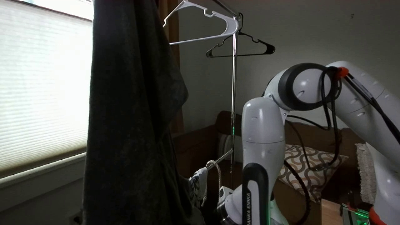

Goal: Hang the floral pillowcase on the top rail of the stand

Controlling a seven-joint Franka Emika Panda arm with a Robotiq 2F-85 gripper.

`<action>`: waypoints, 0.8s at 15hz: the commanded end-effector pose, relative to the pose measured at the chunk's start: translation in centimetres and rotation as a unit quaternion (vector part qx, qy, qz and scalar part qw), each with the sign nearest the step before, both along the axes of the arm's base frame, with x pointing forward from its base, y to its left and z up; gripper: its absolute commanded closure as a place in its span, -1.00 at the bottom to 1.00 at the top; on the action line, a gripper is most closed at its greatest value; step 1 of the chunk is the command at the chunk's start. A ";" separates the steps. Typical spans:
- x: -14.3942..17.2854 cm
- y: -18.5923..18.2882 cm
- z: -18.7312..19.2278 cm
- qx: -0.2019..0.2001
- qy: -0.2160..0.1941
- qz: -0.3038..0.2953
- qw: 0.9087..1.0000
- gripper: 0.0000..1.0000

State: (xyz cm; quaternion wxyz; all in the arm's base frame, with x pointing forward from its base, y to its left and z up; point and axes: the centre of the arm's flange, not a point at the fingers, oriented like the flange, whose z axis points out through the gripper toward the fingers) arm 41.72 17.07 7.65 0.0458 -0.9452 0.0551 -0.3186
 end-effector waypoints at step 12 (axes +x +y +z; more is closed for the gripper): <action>-6.0 1.3 11.8 0.014 -0.116 0.090 0.989 0.96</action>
